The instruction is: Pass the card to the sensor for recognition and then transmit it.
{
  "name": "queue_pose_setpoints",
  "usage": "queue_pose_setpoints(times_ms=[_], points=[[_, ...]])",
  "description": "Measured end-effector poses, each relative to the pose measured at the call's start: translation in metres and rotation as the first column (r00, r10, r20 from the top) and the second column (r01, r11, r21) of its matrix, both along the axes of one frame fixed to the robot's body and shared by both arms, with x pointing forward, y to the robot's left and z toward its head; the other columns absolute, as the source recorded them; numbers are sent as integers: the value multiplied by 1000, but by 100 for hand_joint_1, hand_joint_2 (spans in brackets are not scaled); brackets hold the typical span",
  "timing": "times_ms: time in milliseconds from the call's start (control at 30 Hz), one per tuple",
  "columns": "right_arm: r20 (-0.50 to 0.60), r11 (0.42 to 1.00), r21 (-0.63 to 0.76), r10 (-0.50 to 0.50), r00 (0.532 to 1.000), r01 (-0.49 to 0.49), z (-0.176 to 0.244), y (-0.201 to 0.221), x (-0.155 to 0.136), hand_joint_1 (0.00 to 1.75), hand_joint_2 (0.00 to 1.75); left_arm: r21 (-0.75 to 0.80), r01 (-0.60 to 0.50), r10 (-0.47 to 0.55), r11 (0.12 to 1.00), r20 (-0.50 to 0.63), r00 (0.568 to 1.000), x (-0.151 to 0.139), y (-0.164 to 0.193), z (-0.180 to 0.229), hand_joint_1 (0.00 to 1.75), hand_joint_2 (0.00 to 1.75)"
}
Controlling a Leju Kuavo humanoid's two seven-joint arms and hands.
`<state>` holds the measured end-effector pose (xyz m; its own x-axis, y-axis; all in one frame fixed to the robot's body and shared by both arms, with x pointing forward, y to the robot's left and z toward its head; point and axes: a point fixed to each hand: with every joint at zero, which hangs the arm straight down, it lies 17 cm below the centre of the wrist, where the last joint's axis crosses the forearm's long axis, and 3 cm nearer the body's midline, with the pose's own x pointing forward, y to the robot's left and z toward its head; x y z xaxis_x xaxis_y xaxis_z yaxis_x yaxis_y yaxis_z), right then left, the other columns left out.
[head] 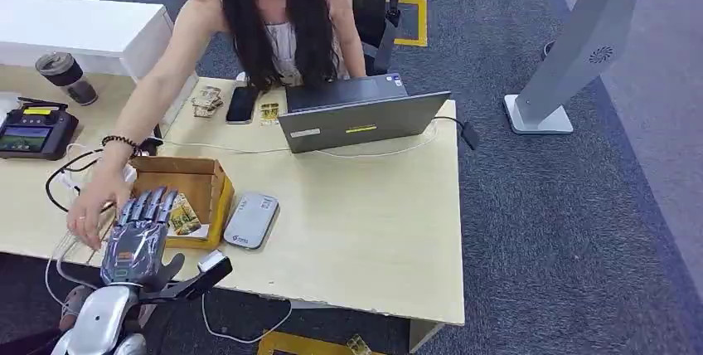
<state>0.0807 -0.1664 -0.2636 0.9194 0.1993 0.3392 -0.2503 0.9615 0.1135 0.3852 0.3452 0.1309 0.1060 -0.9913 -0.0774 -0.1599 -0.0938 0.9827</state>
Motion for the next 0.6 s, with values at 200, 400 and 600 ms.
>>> queue_pose_setpoints(times_ms=[200, 400, 600], points=[[-1, 1000, 0, -2, 1000, 2, 0, 0, 0, 0, 0, -6, -1, 1, 1000, -5, 1000, 0, 1, -3, 0, 175], [-2, 1000, -1, -1, 1000, 1, 0, 0, 0, 0, 0, -7, -11, 11, 1000, -13, 1000, 0, 7, -7, 0, 175], [-2, 1000, -1, -1, 1000, 1, 0, 0, 0, 0, 0, -7, -13, 13, 1000, -20, 1000, 0, 8, -9, 0, 175]])
